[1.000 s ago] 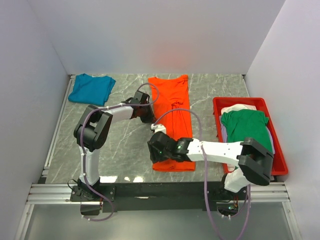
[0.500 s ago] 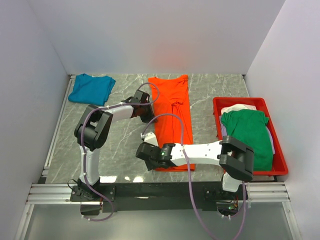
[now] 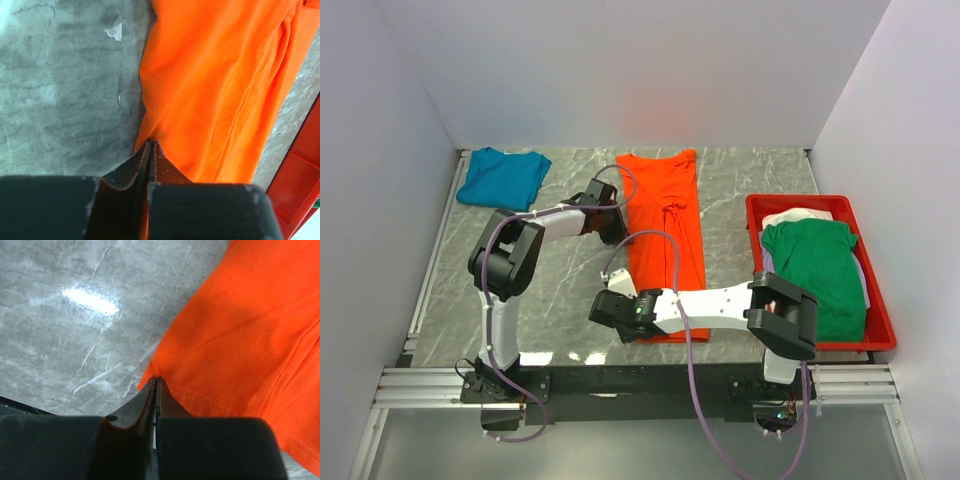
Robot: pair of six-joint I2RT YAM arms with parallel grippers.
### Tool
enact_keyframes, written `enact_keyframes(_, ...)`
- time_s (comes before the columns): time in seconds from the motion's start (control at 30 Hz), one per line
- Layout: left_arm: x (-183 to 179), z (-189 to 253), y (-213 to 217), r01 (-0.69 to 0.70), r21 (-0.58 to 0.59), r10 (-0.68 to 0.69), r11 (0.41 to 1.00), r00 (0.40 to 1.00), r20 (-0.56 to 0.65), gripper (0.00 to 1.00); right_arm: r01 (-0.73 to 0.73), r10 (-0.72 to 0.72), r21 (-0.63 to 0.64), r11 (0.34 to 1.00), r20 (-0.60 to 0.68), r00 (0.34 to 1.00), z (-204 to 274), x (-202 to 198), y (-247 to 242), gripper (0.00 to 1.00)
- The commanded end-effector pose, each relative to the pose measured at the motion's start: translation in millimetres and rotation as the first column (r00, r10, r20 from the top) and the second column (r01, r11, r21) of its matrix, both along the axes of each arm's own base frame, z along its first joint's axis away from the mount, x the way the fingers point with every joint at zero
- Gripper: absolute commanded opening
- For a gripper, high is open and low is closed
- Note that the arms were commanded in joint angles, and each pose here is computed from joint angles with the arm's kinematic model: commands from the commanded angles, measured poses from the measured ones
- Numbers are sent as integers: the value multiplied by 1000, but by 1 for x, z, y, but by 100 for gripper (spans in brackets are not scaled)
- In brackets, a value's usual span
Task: Fold and stack the t-shirts
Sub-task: Fold the tshirt
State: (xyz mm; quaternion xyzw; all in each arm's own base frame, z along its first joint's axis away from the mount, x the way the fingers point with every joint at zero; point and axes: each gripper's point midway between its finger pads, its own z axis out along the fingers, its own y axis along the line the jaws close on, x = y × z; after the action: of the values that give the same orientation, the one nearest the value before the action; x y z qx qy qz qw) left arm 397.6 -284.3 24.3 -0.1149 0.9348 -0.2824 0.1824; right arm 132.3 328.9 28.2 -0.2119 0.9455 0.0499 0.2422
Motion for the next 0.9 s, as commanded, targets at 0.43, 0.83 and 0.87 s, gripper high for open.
enact_keyframes(0.43,17,-14,27,-30,76,31,997,999,-15,1,-21,26,159,987,-29,999,34,-17,3,0)
enact_keyframes(0.83,26,24,30,-24,59,21,998,998,54,17,-43,59,271,962,-51,997,51,-18,19,36)
enact_keyframes(0.87,28,32,29,-16,51,12,999,997,73,19,-32,49,287,957,-50,998,56,-15,18,38)
